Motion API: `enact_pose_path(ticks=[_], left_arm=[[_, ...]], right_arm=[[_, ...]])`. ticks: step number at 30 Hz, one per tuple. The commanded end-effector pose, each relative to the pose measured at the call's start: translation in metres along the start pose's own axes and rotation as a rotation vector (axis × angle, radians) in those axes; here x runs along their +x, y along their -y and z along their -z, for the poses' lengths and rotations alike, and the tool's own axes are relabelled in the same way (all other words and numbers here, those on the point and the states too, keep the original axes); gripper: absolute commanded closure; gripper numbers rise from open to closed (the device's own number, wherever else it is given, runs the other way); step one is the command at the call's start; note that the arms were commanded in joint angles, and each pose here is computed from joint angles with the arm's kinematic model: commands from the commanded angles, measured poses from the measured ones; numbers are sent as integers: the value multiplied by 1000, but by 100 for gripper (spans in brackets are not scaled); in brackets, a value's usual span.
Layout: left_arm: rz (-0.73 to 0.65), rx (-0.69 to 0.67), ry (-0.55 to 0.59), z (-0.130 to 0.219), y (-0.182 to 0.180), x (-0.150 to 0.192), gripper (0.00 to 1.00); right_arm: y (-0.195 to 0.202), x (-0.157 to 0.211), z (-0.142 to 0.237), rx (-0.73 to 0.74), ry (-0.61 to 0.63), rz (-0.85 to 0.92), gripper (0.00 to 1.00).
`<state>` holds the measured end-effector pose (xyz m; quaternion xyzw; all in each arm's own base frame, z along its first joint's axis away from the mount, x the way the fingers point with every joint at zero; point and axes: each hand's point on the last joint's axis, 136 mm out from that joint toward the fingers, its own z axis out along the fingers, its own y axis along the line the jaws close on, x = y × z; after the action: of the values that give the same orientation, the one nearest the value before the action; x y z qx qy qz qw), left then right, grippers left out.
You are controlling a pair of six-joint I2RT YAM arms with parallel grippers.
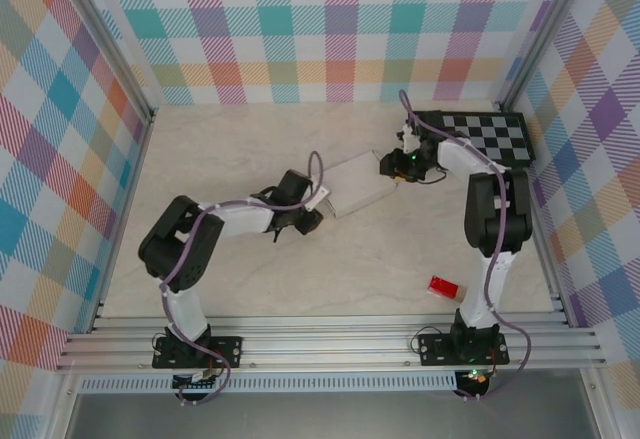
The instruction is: Fold the paper box
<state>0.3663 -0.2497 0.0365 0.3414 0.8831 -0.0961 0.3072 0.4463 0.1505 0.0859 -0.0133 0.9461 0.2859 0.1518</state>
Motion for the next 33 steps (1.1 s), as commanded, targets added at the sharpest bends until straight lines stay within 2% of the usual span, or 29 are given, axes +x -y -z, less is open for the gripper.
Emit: enact_pose_path(ticks=[1,3,5,6,7,12,14,16,18,26,29,33], left_arm=[[235,0,180,43,-25,-34,60],[331,6,245,60,-33,-41,52],[304,36,280,71,-24,-49,42],[283,37,280,74,-19,-50,28],[275,41,283,78,-18,-55,0],[195,-35,270,92,-36,-86,0],[273,-41,295,95,-53,-98,0],[434,-44,334,98,-74,-102,0],[523,-57,347,98,-84,-97,0],[587,-199,329,107,-103,-69,0],[602,-231,331,116,-110,-60,0],[626,-261,339,127,-121,-50,0]], right_arm=[[-11,-5,30,12,66,-36,53],[-11,-6,37,23,85,-34,52],[-8,-8,39,42,96,-24,52],[-7,-9,39,52,99,-16,51],[-6,-11,39,58,97,-8,51],[3,-13,43,110,88,-1,51],[7,-12,46,120,111,-10,51],[12,-14,46,108,139,-28,49],[16,-19,37,71,141,-44,49],[39,-39,-10,2,159,-154,48],[47,-30,-23,23,119,-188,48],[30,-6,-29,-6,102,-175,48]])
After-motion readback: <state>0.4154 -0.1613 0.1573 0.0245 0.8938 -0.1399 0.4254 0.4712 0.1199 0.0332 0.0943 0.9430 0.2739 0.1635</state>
